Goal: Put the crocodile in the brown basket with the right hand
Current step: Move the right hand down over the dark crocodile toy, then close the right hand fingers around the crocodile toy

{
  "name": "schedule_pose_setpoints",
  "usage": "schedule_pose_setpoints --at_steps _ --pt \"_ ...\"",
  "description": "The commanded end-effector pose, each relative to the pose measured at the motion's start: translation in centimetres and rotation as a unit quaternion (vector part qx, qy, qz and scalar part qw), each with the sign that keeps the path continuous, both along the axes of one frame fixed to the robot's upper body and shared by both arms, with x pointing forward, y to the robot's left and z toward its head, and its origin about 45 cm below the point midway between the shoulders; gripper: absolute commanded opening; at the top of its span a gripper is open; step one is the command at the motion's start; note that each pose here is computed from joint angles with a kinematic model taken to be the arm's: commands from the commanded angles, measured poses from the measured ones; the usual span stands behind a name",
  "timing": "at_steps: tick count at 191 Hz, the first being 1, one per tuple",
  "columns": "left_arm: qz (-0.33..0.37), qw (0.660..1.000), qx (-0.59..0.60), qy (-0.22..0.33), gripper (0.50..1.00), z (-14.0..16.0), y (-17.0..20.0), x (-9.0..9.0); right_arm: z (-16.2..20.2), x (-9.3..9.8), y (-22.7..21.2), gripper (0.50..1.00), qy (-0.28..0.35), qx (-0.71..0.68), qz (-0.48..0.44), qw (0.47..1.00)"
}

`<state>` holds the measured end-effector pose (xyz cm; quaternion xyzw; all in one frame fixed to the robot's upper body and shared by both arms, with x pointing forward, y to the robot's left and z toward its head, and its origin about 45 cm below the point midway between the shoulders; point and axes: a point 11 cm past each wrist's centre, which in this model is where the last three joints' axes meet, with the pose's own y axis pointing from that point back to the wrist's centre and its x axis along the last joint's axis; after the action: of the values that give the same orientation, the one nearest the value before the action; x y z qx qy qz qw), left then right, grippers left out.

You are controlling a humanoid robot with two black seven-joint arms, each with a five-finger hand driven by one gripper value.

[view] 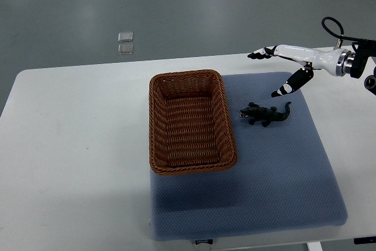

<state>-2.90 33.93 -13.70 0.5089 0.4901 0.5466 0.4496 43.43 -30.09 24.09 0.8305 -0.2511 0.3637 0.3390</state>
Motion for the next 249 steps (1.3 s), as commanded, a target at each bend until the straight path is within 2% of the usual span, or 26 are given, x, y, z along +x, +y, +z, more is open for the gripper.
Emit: schedule_pose_setpoints --at_steps 1,69,154,207,234,249 --pt "0.000 1.000 0.000 0.000 1.000 0.0 0.0 0.0 -1.1 -0.5 1.1 0.930 -0.017 -0.058 0.039 0.997" --pt "0.000 1.000 0.000 0.000 1.000 0.0 0.0 0.0 -4.2 -2.1 2.9 0.930 -0.031 -0.142 0.109 0.983" --pt "0.000 1.000 0.000 0.000 1.000 0.0 0.0 0.0 -5.8 -2.0 3.0 0.930 -0.085 -0.197 0.134 0.967" --pt "0.000 1.000 0.000 0.000 1.000 0.0 0.0 0.1 -7.4 -1.9 2.8 0.924 -0.082 -0.217 0.134 0.964" --pt "0.000 1.000 0.000 0.000 1.000 0.0 0.0 0.0 -7.6 -1.7 2.4 0.913 -0.082 -0.226 0.132 0.962" --pt "0.000 1.000 0.000 0.000 1.000 0.0 0.0 0.1 -7.6 -1.7 2.4 0.872 -0.083 -0.226 0.133 0.961"
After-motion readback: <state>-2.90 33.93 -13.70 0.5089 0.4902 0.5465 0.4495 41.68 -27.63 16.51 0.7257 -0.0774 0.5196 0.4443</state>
